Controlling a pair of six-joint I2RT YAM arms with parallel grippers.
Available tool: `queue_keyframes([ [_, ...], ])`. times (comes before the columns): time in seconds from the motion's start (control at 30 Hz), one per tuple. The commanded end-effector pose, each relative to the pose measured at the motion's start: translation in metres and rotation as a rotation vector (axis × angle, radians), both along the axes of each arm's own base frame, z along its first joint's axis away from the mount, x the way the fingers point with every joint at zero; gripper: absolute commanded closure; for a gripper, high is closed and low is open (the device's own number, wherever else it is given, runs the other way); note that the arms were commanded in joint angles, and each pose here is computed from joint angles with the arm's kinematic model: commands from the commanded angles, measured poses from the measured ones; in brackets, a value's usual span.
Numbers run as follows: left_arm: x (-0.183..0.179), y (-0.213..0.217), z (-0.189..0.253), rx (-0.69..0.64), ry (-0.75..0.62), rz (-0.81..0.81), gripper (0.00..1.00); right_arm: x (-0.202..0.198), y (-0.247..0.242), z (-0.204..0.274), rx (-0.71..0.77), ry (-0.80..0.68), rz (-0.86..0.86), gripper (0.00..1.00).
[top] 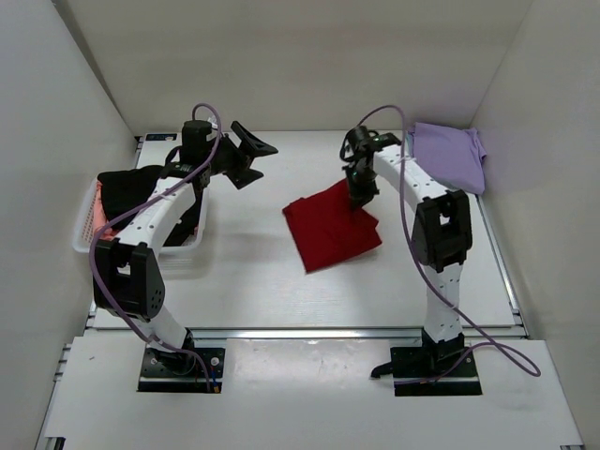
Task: Fold and stack the t-shirts
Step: Put the neatly folded tshirt into the corner of the board with the right arm
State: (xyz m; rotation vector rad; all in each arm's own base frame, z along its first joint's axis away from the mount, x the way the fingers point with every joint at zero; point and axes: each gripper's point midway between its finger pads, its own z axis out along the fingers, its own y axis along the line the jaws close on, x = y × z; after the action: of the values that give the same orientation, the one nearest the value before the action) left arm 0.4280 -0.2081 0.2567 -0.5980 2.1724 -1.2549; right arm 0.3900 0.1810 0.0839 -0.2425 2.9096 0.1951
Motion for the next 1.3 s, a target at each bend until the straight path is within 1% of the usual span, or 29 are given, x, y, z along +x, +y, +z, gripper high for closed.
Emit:
queue_keyframes([
  [0.0,-0.007,-0.007,0.016,-0.017,-0.038,-0.028,0.01,0.051,-0.052,0.052,-0.097,-0.212,-0.031,1.0],
  [0.03,-0.004,-0.004,0.01,-0.016,-0.028,-0.021,0.01,0.059,-0.061,0.059,-0.102,-0.246,-0.052,1.0],
  [0.07,-0.004,-0.006,0.011,-0.013,-0.031,-0.026,0.01,0.07,-0.082,0.067,-0.11,-0.276,-0.095,1.0],
  [0.13,-0.007,-0.01,0.003,0.001,-0.015,-0.04,0.01,0.089,-0.121,0.073,-0.196,-0.325,-0.138,1.0],
  [0.2,-0.011,-0.016,0.002,0.001,-0.014,-0.058,0.01,0.105,-0.145,0.081,-0.193,-0.367,-0.171,1.0],
  [0.3,-0.015,-0.022,-0.014,0.023,0.016,-0.076,0.01,0.132,-0.184,0.096,-0.273,-0.472,-0.188,1.0],
  [0.37,-0.02,-0.026,-0.018,0.022,0.025,-0.094,0.01,0.151,-0.196,0.104,-0.311,-0.536,-0.163,1.0],
  [0.4,-0.021,-0.029,-0.026,0.026,0.04,-0.1,0.01,0.163,-0.208,0.109,-0.315,-0.576,-0.185,1.0],
  [0.43,-0.023,-0.032,-0.03,0.029,0.045,-0.111,0.01,0.172,-0.216,0.105,-0.331,-0.587,-0.183,1.0],
  [0.5,-0.03,-0.039,-0.042,0.033,0.071,-0.132,0.01,0.191,-0.231,0.125,-0.355,-0.655,-0.208,1.0],
  [0.53,-0.033,-0.042,-0.045,0.034,0.076,-0.139,0.01,0.196,-0.248,0.122,-0.357,-0.657,-0.236,1.0],
  [0.57,-0.036,-0.044,-0.05,0.024,0.086,-0.151,0.01,0.2,-0.262,0.135,-0.349,-0.69,-0.27,1.0],
  [0.6,-0.038,-0.043,-0.056,0.029,0.091,-0.146,0.01,0.207,-0.265,0.143,-0.337,-0.721,-0.286,1.0],
  [0.7,-0.043,-0.043,-0.066,0.035,0.116,-0.151,0.01,0.215,-0.302,0.156,-0.35,-0.781,-0.348,1.0],
  [0.8,-0.047,-0.046,-0.068,0.044,0.117,-0.165,0.01,0.224,-0.326,0.162,-0.36,-0.83,-0.397,1.0],
  [0.87,-0.047,-0.047,-0.069,0.045,0.117,-0.17,0.01,0.23,-0.343,0.156,-0.382,-0.845,-0.432,1.0],
  [1.1,-0.049,-0.047,-0.074,0.05,0.127,-0.174,0.01,0.24,-0.377,0.132,-0.447,-0.845,-0.477,1.0],
  [1.17,-0.055,-0.048,-0.079,0.045,0.146,-0.183,0.02,0.244,-0.383,0.134,-0.469,-0.867,-0.48,1.0],
  [1.23,-0.056,-0.049,-0.081,0.05,0.146,-0.184,0.02,0.247,-0.389,0.122,-0.495,-0.857,-0.476,1.0],
  [1.27,-0.058,-0.047,-0.084,0.052,0.154,-0.181,0.02,0.249,-0.392,0.123,-0.515,-0.871,-0.496,0.99],
])
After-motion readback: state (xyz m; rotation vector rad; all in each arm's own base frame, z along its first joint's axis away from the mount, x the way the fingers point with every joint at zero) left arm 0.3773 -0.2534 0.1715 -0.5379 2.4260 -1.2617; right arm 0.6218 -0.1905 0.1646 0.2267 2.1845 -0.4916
